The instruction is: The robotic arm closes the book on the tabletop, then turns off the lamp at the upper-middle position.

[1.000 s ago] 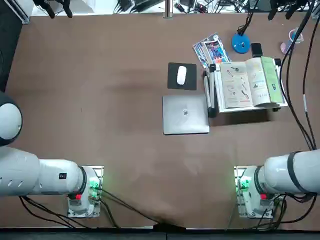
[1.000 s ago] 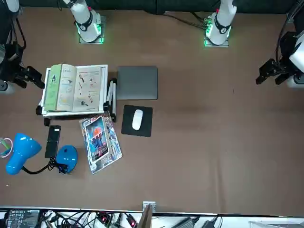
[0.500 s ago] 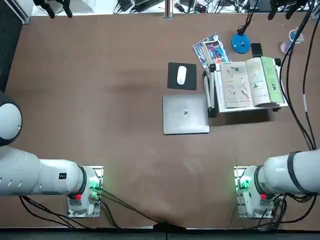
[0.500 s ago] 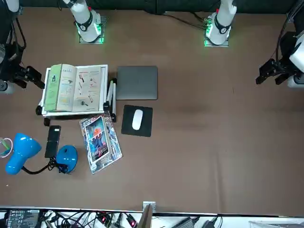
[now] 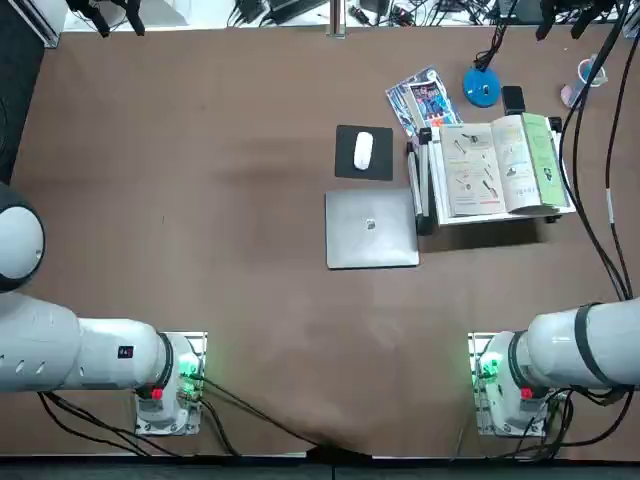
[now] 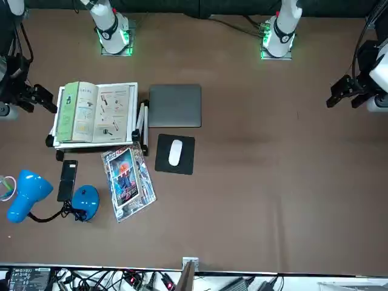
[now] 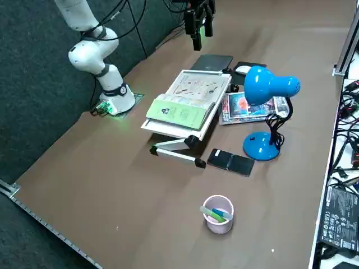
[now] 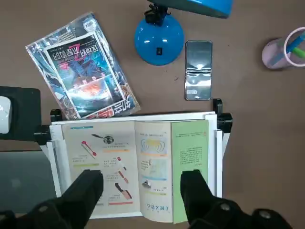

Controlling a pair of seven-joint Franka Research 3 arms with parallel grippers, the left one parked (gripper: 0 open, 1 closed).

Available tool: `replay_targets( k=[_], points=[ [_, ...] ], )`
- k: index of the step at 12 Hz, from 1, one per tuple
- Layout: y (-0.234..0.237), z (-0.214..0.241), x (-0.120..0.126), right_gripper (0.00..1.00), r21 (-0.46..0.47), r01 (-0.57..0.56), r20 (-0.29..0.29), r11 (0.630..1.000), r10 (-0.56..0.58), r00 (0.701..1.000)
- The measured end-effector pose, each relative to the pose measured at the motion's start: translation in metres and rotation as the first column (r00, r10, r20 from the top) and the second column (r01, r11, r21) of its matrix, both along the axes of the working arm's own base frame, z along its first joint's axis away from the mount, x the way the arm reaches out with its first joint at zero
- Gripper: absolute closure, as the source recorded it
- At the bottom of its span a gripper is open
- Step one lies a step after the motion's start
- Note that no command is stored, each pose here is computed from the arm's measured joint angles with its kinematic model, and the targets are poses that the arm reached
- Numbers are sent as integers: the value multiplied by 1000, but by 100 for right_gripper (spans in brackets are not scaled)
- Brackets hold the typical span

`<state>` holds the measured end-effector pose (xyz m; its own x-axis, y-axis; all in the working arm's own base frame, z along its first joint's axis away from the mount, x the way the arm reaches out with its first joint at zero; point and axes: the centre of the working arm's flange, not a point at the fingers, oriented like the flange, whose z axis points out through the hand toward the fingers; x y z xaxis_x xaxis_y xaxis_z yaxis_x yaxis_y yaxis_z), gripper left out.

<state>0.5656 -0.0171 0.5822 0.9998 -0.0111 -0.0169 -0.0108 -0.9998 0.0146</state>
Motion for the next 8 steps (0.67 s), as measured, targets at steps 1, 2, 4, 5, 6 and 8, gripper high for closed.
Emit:
replay_targets(
  k=[1,2,4,5,6,8],
  points=[
    [0,0,0,0,0,0,0,1000,0,1000],
    [0,0,0,0,0,0,0,1000,0,1000],
    [-1,0,0,0,0,1,0,1000,-1,1000],
    [-1,0,0,0,0,2,-1,1000,-2,1000],
    [-1,0,0,0,0,2,-2,1000,-2,1000],
    [-1,-1,0,0,0,2,-3,1000,-2,1000]
  ],
)
